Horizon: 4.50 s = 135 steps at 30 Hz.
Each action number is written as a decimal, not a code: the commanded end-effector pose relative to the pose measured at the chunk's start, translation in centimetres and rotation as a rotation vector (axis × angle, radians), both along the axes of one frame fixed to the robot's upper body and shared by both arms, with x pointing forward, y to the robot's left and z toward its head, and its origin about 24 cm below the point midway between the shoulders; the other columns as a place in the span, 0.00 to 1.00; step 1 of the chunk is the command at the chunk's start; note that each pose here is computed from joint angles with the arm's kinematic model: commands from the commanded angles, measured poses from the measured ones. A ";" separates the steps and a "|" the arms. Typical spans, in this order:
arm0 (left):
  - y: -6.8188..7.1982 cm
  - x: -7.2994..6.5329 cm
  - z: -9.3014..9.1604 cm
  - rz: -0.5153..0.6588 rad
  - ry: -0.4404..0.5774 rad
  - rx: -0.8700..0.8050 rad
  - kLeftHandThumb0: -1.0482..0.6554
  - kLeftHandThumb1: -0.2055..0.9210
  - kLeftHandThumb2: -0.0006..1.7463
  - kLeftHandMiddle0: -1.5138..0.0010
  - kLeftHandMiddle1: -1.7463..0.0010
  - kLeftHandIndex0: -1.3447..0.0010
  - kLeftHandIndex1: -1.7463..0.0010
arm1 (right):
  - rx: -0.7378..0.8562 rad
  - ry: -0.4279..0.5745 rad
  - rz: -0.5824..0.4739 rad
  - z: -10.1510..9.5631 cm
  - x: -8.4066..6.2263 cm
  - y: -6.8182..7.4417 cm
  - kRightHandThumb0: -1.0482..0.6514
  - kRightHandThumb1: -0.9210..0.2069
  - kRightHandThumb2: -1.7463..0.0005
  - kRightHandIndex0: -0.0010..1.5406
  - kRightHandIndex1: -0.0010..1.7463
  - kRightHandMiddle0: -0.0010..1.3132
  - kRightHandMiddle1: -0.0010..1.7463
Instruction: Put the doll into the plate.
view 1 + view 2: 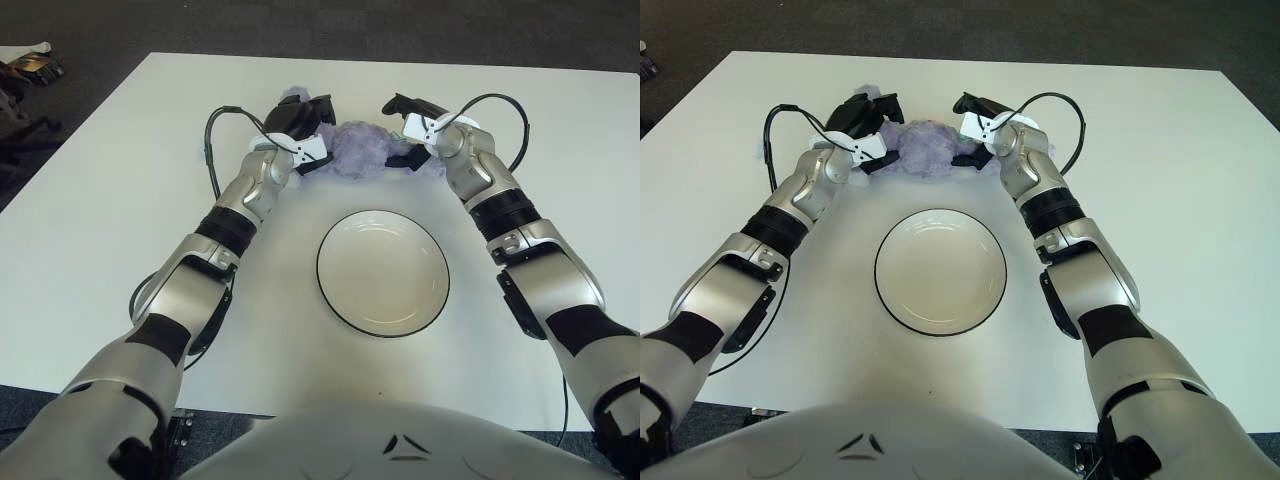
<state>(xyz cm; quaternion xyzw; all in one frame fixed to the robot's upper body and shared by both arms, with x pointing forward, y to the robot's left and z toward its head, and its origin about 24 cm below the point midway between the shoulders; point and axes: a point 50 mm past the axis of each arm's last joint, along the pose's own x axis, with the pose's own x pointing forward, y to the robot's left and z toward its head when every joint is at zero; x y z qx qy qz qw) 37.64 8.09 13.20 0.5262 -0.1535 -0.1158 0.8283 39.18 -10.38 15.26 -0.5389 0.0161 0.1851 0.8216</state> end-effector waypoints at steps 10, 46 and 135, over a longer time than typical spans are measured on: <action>-0.9 -0.1 -1.6 -0.034 0.046 -0.026 0.93 0.32 0.86 0.51 0.00 0.40 0.00 | 0.047 0.107 0.029 0.6 -0.4 0.1 0.27 0.52 0.48 0.09 0.55 0.00 0.28; -1.1 0.6 -2.8 0.069 0.057 -0.006 0.93 0.30 0.88 0.50 0.00 0.33 0.00 | 0.048 0.266 0.062 -0.7 -1.1 -0.1 0.24 0.51 0.49 0.12 0.55 0.00 0.42; -0.5 -0.7 2.3 -0.105 -0.020 -0.085 0.94 0.30 0.88 0.50 0.00 0.39 0.00 | 0.315 -0.157 -0.134 2.1 -4.5 -3.5 0.95 0.73 0.09 0.51 1.00 0.77 1.00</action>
